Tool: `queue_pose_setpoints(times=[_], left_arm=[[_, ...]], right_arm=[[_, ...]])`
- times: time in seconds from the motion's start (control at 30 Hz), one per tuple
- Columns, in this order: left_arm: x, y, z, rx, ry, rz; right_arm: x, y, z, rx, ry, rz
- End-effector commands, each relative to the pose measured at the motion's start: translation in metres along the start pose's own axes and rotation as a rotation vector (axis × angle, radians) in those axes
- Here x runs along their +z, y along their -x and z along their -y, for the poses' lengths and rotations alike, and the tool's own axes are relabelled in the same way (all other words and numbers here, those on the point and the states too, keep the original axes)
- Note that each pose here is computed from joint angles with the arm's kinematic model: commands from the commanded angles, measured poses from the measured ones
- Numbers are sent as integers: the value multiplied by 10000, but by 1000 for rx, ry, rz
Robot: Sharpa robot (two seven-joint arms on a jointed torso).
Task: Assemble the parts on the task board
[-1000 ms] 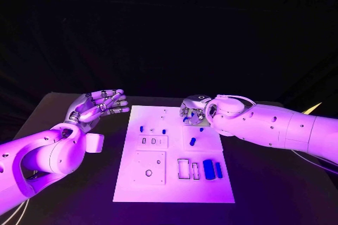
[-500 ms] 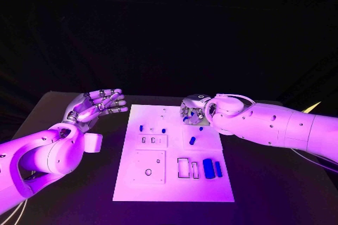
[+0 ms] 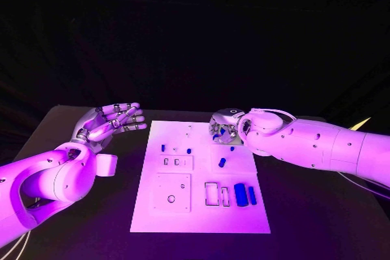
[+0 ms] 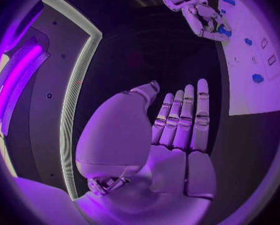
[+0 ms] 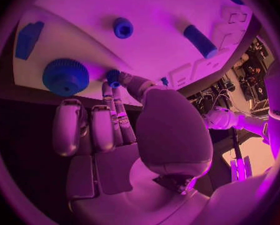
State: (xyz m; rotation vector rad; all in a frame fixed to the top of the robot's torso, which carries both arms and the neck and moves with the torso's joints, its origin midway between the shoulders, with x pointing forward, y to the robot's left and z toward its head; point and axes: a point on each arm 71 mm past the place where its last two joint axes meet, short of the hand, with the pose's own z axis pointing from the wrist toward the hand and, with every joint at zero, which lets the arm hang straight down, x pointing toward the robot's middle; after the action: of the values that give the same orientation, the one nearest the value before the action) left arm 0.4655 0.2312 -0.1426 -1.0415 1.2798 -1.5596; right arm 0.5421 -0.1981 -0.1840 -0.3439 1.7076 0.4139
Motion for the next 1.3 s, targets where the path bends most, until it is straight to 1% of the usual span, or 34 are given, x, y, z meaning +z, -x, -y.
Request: queue_pose_setpoints(times=[0.03,0.2,0.47,0.67,0.83,1.03,1.3], left_arm=[[5,-9,13,-1,-4,-4],[7,-8,11,-1,-4,-4],[14,1,9,0,-4,-2],[19,-4,6,0,-4,-3],[25,-17,3,-2,-4,-5],[32,-33,0,-3,-4,-9],[39,-57,-2,-5,-4,-14]], right_arm=[[-3,9,-20,1,11,21],[-2,47,-59,11,26,79],[24,102,-181,17,46,152],[104,158,-291,10,50,207],[208,205,-385,5,47,257],[298,228,-445,-3,43,281],[399,229,-488,-13,38,284]])
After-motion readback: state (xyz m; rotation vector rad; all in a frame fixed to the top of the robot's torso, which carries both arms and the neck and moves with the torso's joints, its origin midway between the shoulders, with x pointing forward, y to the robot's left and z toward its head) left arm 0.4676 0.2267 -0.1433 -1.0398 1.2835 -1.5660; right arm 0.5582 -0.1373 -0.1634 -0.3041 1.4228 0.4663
